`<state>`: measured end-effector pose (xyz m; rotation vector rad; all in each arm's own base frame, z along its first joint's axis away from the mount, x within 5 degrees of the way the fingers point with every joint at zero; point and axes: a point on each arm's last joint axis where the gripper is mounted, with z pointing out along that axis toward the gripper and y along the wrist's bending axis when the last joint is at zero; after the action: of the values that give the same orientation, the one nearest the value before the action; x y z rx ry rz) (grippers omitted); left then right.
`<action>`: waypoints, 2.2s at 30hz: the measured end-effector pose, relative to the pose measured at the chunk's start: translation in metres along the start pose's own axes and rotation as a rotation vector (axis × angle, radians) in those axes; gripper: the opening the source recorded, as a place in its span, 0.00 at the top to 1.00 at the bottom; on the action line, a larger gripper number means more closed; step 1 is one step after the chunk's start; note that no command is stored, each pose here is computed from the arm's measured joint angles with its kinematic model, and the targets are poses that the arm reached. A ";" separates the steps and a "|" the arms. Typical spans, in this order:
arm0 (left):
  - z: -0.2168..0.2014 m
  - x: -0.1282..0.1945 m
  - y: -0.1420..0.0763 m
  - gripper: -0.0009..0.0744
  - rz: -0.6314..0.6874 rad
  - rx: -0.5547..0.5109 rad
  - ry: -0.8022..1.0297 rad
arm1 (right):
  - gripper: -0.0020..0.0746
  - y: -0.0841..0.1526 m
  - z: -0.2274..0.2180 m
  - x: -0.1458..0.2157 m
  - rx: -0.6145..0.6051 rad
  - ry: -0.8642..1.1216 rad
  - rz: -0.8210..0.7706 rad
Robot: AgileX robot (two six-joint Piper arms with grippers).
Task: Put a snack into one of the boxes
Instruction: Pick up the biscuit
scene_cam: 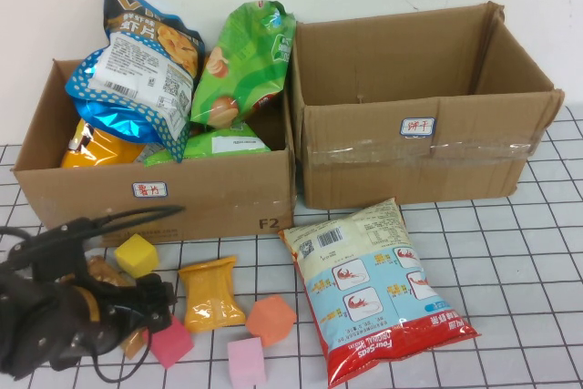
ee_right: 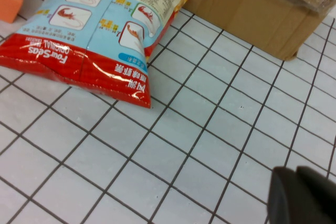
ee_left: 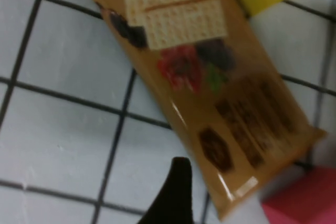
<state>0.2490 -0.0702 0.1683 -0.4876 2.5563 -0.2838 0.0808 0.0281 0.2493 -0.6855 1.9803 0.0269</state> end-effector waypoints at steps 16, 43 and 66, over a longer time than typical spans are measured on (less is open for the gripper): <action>0.025 -0.018 0.000 0.07 -0.008 -0.115 -0.066 | 0.97 0.000 0.000 0.000 -0.001 -0.001 0.002; 0.043 -0.015 0.002 0.10 0.003 -0.168 -0.016 | 0.97 0.000 0.000 0.000 -0.002 -0.002 0.004; 0.018 -0.009 0.006 0.37 0.006 -0.219 0.081 | 0.97 0.000 0.000 0.000 -0.002 -0.002 0.004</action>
<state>0.2640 -0.0631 0.1559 -0.5592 2.6814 -0.0210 0.0808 0.0283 0.2494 -0.6828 1.9801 0.0313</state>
